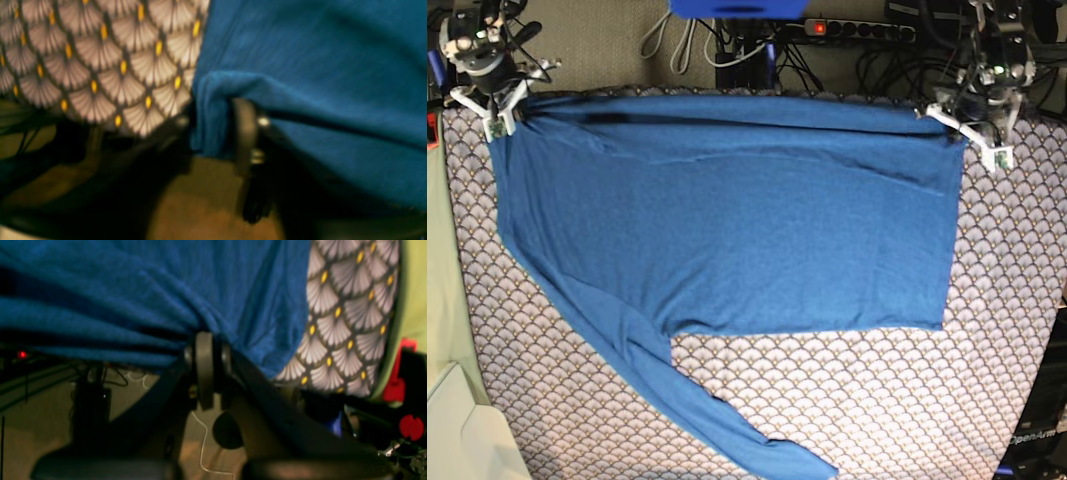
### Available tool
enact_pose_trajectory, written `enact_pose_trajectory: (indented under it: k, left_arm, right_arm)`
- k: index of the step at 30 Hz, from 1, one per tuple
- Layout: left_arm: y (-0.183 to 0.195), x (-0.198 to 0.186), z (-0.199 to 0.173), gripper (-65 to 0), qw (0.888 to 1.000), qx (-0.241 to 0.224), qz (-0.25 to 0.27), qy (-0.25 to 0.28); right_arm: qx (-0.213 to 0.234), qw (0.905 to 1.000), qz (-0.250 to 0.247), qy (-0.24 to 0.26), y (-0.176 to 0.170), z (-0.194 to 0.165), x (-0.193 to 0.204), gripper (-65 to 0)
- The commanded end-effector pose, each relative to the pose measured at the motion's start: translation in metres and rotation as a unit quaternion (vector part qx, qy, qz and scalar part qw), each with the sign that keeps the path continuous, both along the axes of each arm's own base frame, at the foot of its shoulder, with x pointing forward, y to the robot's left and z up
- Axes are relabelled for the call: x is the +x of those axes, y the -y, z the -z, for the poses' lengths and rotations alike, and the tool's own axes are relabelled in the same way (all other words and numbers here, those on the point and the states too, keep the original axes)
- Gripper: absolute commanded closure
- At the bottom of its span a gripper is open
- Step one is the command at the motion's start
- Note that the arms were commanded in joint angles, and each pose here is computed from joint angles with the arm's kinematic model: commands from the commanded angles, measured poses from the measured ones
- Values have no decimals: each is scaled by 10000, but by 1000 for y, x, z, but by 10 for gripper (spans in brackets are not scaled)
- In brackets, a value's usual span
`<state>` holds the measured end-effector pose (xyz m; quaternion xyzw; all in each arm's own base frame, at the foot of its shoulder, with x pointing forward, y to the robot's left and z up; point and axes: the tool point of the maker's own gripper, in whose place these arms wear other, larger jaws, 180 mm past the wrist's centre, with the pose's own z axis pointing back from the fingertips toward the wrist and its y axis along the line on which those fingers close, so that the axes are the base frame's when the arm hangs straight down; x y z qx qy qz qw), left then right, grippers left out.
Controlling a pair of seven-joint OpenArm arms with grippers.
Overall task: Fold the T-shirt properly
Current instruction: 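Pull the hem with both grippers further toward the arm bases, then open both grippers to release the hem and raise them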
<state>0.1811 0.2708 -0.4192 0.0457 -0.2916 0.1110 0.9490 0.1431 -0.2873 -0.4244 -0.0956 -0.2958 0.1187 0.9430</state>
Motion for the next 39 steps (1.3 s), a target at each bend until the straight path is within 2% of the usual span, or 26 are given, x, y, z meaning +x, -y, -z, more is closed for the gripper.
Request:
enact_pose_trajectory:
  k: [1, 3, 4, 7, 20, 27, 35, 39]
  left_arm:
    - [-6, 8, -9, -280, 9998, 107, -5, 147]
    - [-7, 8, -9, -368, 9998, 115, -8, 133]
    - [-7, 8, -9, -386, 9998, 117, -5, 132]
    - [-7, 8, -9, -380, 9998, 117, -5, 132]
    - [-6, 9, -12, -383, 9998, 117, 15, 168]
    - [-27, 9, -21, -384, 9989, 233, -275, 288]
    - [-31, 28, -40, -385, 9972, 302, -298, 617]
    - [-27, 36, -47, -385, 9965, 299, -246, 746]
  right_arm:
    - [-152, 9999, 10, 10, 8, -6, 2, -8]
    - [-140, 9999, -31, -13, 6, -6, 2, -31]
    - [-102, 9999, -121, -37, 4, -6, 1, -45]
    - [64, 9988, -464, -171, -8, -3, -2, -80]
    - [-2, 9989, -448, -105, -3, -9, 1, -294]
    - [-317, 9983, -159, 461, 17, -49, 15, -301]
    - [-377, 9976, -150, 561, 20, -55, 20, -302]
    - [-380, 9962, -128, 777, 21, -62, 37, -303]
